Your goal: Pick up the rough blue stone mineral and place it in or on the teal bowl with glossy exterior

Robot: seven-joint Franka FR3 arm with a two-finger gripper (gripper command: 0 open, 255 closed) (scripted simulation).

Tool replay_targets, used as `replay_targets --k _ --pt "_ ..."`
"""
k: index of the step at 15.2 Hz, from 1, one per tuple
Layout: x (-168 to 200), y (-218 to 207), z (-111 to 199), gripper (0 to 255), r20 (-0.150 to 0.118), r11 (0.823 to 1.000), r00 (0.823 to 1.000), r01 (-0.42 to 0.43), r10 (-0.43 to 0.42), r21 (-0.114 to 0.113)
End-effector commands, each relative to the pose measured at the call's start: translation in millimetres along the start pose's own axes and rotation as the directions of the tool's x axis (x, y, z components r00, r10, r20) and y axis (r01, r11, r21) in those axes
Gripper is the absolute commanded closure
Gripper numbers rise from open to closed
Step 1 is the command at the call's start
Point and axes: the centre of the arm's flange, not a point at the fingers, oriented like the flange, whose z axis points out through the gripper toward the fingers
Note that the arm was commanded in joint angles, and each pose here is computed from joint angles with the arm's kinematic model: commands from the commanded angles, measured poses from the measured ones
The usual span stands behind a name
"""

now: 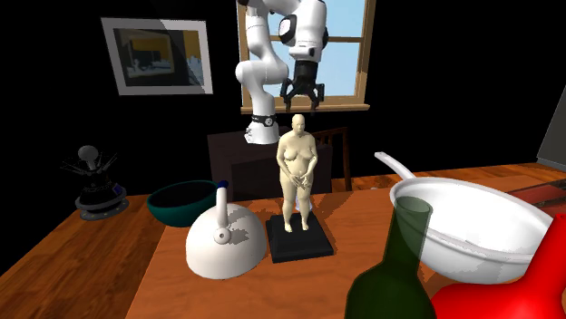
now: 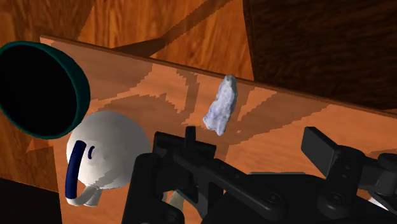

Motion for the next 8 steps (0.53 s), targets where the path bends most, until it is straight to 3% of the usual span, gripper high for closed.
replay_targets --k 1,8 --pt "10.0 -3.0 25.9 0 0.008 1.0 1.0 -0.026 0.026 -0.001" --pt "34.7 -8.1 116.3 0 0.042 0.994 0.993 -0.111 0.111 -0.012"
